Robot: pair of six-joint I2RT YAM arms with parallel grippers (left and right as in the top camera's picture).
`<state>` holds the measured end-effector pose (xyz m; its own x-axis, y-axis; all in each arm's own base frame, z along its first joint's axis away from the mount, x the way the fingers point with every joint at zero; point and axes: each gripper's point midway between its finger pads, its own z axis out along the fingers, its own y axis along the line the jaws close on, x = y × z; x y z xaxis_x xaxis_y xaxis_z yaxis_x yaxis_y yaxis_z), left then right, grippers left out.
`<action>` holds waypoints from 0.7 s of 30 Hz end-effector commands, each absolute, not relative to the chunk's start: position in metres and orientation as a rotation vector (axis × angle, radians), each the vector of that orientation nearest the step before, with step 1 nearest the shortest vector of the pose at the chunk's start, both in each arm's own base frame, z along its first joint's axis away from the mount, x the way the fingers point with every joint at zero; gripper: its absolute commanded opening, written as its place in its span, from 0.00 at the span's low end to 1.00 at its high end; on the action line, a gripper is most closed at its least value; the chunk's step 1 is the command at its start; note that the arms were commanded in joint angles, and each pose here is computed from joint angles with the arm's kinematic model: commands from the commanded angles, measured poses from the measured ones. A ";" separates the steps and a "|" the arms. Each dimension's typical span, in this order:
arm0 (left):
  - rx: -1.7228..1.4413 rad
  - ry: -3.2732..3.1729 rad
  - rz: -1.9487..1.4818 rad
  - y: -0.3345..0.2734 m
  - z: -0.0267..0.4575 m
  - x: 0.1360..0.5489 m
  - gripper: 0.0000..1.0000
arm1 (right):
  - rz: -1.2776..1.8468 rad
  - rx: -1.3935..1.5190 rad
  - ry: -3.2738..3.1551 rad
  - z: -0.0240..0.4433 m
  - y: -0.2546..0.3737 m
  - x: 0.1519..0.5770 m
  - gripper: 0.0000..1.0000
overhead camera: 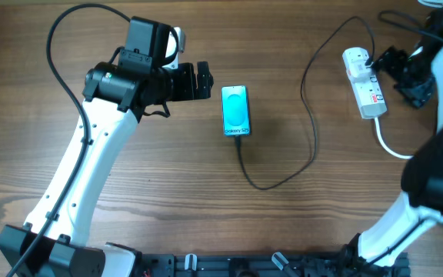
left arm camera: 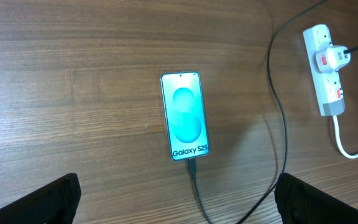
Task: Plug charger to phone and switch on socket
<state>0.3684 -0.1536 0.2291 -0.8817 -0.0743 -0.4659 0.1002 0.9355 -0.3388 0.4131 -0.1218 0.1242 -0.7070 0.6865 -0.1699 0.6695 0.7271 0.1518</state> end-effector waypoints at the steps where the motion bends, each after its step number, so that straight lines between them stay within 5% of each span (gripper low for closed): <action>1: 0.034 2.609 -0.467 -0.150 0.225 0.369 1.00 | 0.046 1.071 2.591 0.197 -0.124 0.383 1.00; 9: 0.034 2.609 -0.467 -0.150 0.225 0.369 1.00 | 0.118 0.732 2.393 0.245 -0.041 0.272 1.00; 16: 0.034 2.609 -0.467 -0.150 0.225 0.369 1.00 | 0.195 0.575 1.895 0.343 -0.023 0.160 1.00; 21: 0.034 2.609 -0.467 -0.150 0.225 0.369 1.00 | 0.244 0.628 1.856 0.337 -0.018 0.127 1.00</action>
<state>0.3682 -0.1528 0.2272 -0.8834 -0.0740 -0.4627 0.0967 0.9374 -0.3345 0.1312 -0.0168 0.3442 -0.2523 0.4757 -0.8427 0.2678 0.8711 0.4116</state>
